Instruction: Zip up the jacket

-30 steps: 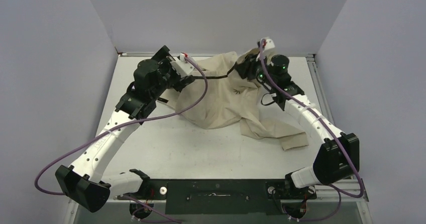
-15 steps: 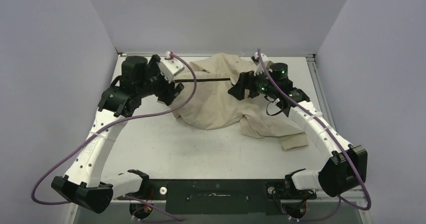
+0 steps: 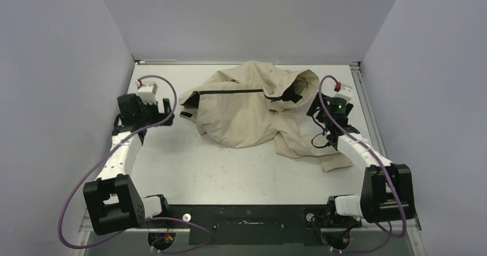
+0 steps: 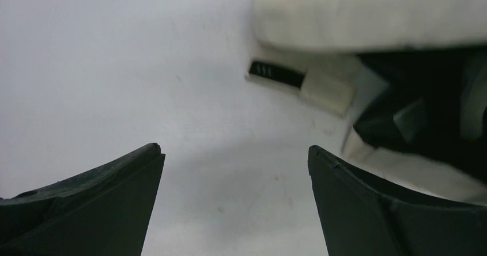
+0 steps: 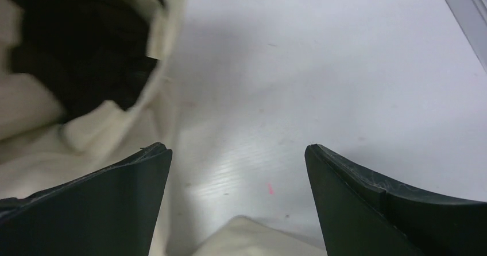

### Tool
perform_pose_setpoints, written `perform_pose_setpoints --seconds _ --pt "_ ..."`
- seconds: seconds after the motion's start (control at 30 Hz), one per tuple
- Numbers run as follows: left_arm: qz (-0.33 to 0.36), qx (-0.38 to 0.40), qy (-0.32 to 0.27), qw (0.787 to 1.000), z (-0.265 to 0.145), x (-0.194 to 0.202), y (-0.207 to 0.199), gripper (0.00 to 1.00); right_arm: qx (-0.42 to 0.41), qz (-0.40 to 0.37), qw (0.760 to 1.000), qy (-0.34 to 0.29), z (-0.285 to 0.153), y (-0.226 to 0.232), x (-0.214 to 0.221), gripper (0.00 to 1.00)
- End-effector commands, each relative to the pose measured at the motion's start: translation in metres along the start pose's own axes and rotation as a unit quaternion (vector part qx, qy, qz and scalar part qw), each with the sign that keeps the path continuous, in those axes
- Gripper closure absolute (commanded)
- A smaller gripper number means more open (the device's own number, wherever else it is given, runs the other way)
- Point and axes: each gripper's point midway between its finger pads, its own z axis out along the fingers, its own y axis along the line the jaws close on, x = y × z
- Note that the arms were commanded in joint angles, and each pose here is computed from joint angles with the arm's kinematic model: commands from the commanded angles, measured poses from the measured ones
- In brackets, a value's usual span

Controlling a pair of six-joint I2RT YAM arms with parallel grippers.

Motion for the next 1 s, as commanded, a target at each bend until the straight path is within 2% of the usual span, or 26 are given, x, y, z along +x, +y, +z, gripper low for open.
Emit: perform_pose_setpoints --seconds 0.0,0.17,0.23,0.3,0.4,0.5,0.6,0.7,0.8,0.83,0.87,0.9,0.97 --pt "0.001 0.092 -0.045 0.995 0.0 0.037 -0.038 0.04 0.118 -0.028 0.991 -0.054 0.027 -0.048 -0.003 0.1" --pt "0.005 0.114 -0.032 0.993 0.008 0.098 -0.052 0.04 0.141 -0.054 0.985 -0.084 0.034 -0.069 0.021 0.1" --pt "0.014 0.109 -0.07 0.991 0.013 0.102 -0.051 0.04 0.157 -0.068 0.982 -0.085 0.034 -0.079 0.033 0.1" --pt "-0.007 0.092 -0.094 0.991 0.016 0.098 -0.048 0.04 0.17 -0.072 0.979 -0.087 0.034 -0.086 0.04 0.1" --pt "0.006 0.071 -0.174 0.982 0.012 0.079 -0.044 0.04 0.176 -0.07 0.976 -0.106 0.03 -0.091 0.041 0.1" --pt "0.0 0.058 -0.19 0.98 0.017 0.072 -0.039 0.04 0.168 -0.064 0.973 -0.145 0.024 -0.09 0.032 0.1" --pt "0.012 0.03 -0.211 0.977 0.017 0.067 -0.037 0.04 0.168 -0.061 0.972 -0.152 0.022 -0.092 0.036 0.1" --pt "0.005 0.029 -0.254 0.967 0.008 0.066 -0.042 0.04 0.155 -0.067 0.969 -0.18 0.011 -0.089 0.036 0.1" --pt "0.029 0.015 -0.262 0.964 0.012 0.087 -0.048 0.04 0.114 -0.088 0.97 -0.196 0.002 -0.078 0.04 0.1" --pt "0.033 0.011 -0.29 0.956 0.01 0.078 -0.053 0.04 0.092 -0.101 0.97 -0.199 0.001 -0.071 0.046 0.1" --pt "0.033 0.002 -0.294 0.955 0.011 0.071 -0.055 0.04 0.071 -0.12 0.966 -0.217 0.0 -0.064 0.046 0.1" --pt "0.03 -0.005 -0.217 0.976 0.027 0.095 -0.053 0.04 0.065 -0.125 0.964 -0.224 0.003 -0.056 0.038 0.1" --pt "0.016 -0.016 -0.22 0.975 0.041 0.079 -0.047 0.04 0.053 -0.134 0.977 -0.16 0.03 -0.054 0.05 0.1"
